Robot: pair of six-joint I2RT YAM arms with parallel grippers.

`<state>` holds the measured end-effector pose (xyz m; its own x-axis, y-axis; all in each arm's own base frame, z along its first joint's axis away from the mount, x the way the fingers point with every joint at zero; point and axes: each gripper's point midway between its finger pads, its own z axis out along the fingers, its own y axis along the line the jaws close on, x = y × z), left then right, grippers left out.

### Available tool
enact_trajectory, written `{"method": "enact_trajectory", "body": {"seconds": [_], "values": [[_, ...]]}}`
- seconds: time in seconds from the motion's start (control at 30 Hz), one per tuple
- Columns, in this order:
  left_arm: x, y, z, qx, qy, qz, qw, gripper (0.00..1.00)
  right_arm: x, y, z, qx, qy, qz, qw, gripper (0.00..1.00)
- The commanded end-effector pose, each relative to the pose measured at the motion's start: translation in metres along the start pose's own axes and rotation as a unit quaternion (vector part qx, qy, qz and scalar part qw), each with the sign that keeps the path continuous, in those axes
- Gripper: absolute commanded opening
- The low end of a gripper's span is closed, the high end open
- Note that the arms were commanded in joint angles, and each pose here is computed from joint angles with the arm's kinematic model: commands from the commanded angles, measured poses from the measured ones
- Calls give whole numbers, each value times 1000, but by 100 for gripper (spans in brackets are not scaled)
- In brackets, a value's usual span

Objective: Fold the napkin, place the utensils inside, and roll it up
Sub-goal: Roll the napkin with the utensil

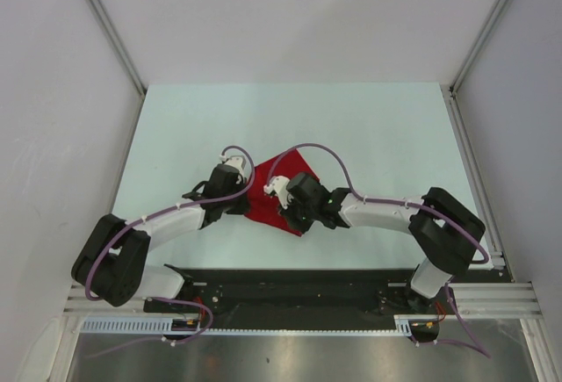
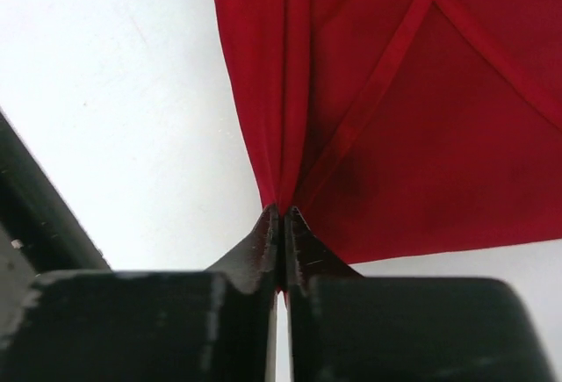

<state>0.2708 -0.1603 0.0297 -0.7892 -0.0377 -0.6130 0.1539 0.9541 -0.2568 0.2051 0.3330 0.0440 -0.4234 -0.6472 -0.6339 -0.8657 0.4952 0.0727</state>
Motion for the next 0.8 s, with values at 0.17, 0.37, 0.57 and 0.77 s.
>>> {"method": "enact_trajectory", "body": {"seconds": [0.17, 0.37, 0.57, 0.77], "values": [[-16, 0, 2, -6, -9, 3, 1000, 0, 21, -14, 9, -93, 44, 111, 989, 0], [-12, 4, 5, -12, 1, 2, 1000, 0, 32, -27, 19, -78, 66, 145, 984, 0], [-3, 10, 7, -27, 17, -8, 999, 0, 23, -34, 11, -63, 52, 156, 984, 25], [-2, 9, 8, -21, 23, -11, 999, 0, -18, -34, -22, -41, -8, 114, 993, 56]]}}
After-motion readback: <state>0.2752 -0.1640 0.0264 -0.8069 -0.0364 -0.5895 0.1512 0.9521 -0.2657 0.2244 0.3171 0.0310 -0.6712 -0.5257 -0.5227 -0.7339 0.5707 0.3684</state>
